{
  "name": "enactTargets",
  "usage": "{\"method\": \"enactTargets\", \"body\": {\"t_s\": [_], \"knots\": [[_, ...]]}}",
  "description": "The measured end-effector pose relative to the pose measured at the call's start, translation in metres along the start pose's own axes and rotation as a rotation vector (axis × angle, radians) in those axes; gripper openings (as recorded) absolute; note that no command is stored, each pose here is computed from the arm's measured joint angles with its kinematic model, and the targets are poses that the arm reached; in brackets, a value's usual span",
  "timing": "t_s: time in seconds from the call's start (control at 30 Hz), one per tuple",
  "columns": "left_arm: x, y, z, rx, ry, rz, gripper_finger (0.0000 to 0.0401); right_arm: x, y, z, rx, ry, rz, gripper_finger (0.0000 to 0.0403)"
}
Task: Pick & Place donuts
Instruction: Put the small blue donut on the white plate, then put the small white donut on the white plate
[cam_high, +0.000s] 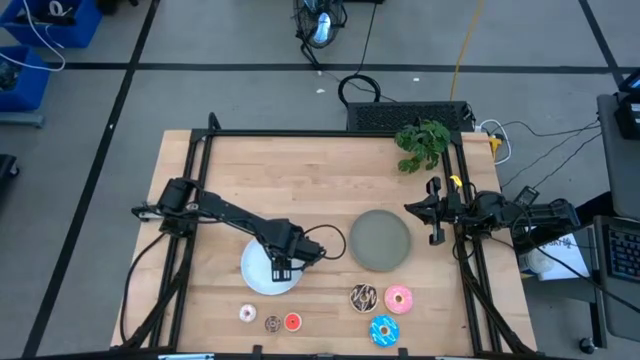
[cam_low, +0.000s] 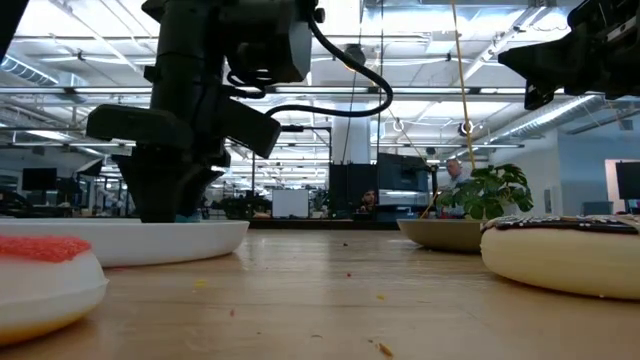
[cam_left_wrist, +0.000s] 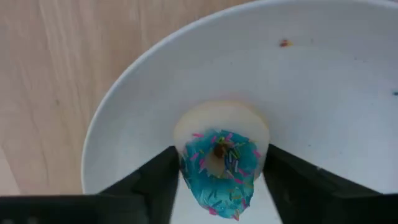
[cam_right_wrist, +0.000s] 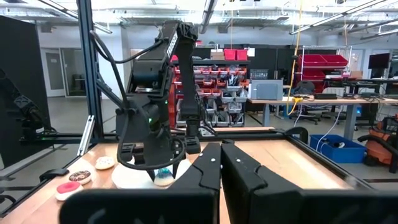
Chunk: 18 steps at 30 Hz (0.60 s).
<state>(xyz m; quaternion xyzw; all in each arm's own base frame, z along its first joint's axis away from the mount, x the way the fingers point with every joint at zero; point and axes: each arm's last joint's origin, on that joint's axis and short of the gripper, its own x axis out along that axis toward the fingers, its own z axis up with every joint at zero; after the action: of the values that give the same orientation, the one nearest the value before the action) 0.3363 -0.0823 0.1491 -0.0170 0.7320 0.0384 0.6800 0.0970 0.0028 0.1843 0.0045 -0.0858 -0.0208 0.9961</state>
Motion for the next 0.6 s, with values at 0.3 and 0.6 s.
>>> {"method": "enactTargets", "body": {"t_s": [0.3,0.6], "knots": [[-0.03,0.001,-0.006,-0.024,0.005,0.052,0.0348,0.0,0.0,0.0,-0.003,-0.001,-0.001,0.0],[-0.09,-0.02,-0.014,-0.079,0.017,0.034,0.033,0.001,0.0,-0.002,-0.02,0.017,0.0,0.0]]}}
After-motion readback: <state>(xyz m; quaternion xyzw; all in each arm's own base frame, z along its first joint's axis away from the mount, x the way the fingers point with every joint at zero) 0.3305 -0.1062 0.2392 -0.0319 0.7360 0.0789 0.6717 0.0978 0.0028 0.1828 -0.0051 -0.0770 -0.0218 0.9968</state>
